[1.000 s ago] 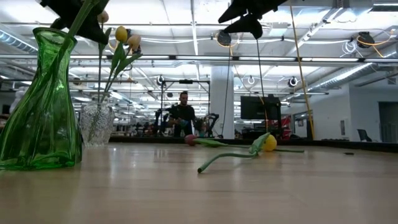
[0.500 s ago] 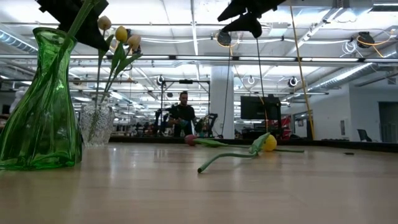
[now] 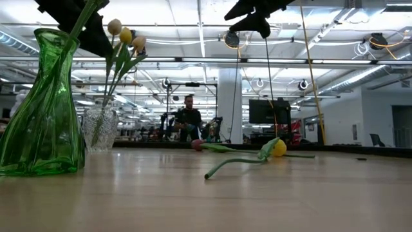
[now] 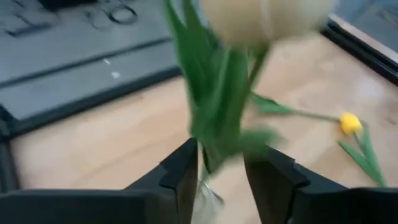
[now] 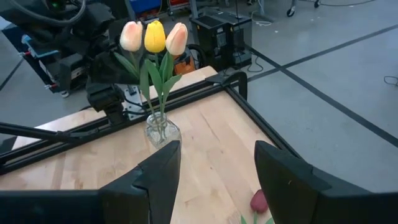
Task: Sort flowers into vase by color
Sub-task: Put the orange tulip into the transparent vase, then put the red tulip into the green vase
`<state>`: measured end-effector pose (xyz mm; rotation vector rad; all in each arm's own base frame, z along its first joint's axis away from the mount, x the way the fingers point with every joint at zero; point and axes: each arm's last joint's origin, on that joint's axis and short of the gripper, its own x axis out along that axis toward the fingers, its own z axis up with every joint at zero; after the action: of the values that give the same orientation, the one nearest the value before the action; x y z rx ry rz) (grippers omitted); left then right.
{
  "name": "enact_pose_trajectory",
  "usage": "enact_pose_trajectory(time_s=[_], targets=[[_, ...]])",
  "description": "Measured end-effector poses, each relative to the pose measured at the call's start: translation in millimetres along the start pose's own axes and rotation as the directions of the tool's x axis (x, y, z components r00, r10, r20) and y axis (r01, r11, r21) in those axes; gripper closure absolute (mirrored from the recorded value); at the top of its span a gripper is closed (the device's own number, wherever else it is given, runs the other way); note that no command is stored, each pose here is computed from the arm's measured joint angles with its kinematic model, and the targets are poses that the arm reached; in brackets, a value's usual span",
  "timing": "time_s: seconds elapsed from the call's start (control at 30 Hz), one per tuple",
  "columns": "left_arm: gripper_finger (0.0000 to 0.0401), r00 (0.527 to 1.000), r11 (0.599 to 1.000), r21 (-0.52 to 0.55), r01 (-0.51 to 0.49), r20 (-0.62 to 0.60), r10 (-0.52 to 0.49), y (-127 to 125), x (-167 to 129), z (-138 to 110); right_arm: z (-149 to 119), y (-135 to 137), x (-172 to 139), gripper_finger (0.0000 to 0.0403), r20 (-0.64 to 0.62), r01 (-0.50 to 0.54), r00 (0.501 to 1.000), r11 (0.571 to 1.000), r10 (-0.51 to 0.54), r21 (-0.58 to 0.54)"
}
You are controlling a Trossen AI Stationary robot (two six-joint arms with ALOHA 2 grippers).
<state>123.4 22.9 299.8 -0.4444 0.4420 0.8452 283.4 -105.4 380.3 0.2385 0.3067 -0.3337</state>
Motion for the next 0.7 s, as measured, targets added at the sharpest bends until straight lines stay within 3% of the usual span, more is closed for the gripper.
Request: enact_pose_trajectory(time_s=[0.17, 0.57, 0.7], targets=[[0.0249, 0.993, 0.997, -0.035, 0.063, -0.099, -0.066, 0.1, -2.4, -2.8, 0.0, 0.0, 0.0, 0.0204, 0.000, 0.000, 1.000, 1.000, 0.000, 0.000], [0.0248, 0.951, 0.987, -0.106, 0.119, -0.273, -0.144, 4.9, -7.1, -12.4, -0.8, -0.1, 0.0, 0.0204, -0.009, 0.002, 1.000, 0.999, -0.002, 0.035], [0.0248, 0.949, 0.972, -0.156, 0.173, -0.237, -0.207, 6.8, -13.1, -9.2, -12.6, -5.1, -1.1, 0.0210, -0.134, 0.047, 0.991, 0.991, -0.030, 0.123]])
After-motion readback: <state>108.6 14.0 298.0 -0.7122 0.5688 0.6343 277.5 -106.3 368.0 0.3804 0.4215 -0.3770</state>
